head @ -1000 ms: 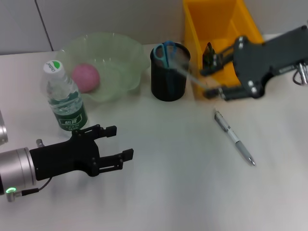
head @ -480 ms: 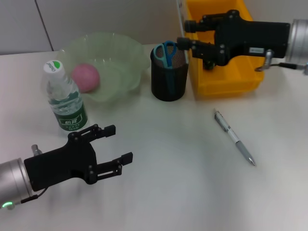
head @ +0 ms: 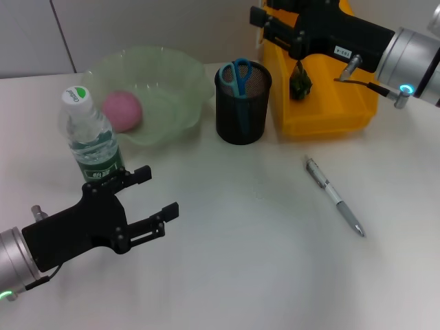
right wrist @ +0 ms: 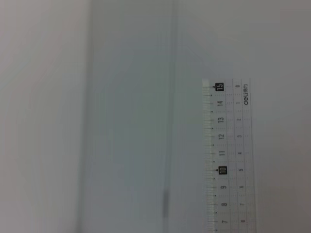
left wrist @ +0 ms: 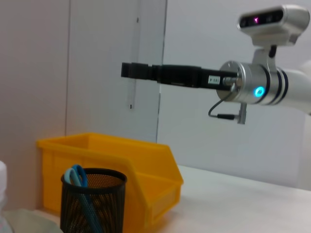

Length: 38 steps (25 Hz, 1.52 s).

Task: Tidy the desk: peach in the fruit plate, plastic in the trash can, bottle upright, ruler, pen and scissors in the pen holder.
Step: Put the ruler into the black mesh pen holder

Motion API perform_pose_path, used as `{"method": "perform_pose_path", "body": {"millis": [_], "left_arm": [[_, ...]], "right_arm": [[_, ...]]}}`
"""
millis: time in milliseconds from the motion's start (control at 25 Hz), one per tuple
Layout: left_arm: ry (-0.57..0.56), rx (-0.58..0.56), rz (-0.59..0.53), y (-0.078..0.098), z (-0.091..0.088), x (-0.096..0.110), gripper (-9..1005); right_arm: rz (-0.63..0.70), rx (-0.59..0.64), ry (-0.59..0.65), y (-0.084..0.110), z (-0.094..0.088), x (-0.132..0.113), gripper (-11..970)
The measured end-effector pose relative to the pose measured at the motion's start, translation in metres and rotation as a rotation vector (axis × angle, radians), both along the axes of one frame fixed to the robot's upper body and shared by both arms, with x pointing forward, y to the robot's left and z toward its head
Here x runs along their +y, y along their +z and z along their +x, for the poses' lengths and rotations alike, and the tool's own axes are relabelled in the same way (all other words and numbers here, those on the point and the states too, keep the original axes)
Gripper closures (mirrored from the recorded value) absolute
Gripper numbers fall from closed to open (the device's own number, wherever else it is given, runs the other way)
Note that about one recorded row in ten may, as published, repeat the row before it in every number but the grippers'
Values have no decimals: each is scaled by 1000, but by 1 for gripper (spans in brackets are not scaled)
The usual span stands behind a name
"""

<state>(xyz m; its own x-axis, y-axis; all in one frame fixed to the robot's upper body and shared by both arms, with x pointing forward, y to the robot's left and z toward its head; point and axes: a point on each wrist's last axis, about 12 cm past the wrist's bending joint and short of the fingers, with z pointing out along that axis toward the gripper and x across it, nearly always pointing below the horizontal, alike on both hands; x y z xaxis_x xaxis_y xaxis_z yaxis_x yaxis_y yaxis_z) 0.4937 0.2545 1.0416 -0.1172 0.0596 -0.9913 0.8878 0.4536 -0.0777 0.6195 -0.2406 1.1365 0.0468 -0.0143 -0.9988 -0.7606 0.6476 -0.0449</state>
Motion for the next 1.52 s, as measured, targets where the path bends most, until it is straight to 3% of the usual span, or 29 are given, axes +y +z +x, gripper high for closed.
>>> {"method": "perform_pose_path", "body": {"millis": [960,1520], "left_arm": [[0,-16,0,-3,-3,-2,182],[4,-24,22,-8,-6,-1,181]], "right_arm": [[-27,176,-139,-40,17,31,579],[-31,185,-186,-51,17,41,579]]}}
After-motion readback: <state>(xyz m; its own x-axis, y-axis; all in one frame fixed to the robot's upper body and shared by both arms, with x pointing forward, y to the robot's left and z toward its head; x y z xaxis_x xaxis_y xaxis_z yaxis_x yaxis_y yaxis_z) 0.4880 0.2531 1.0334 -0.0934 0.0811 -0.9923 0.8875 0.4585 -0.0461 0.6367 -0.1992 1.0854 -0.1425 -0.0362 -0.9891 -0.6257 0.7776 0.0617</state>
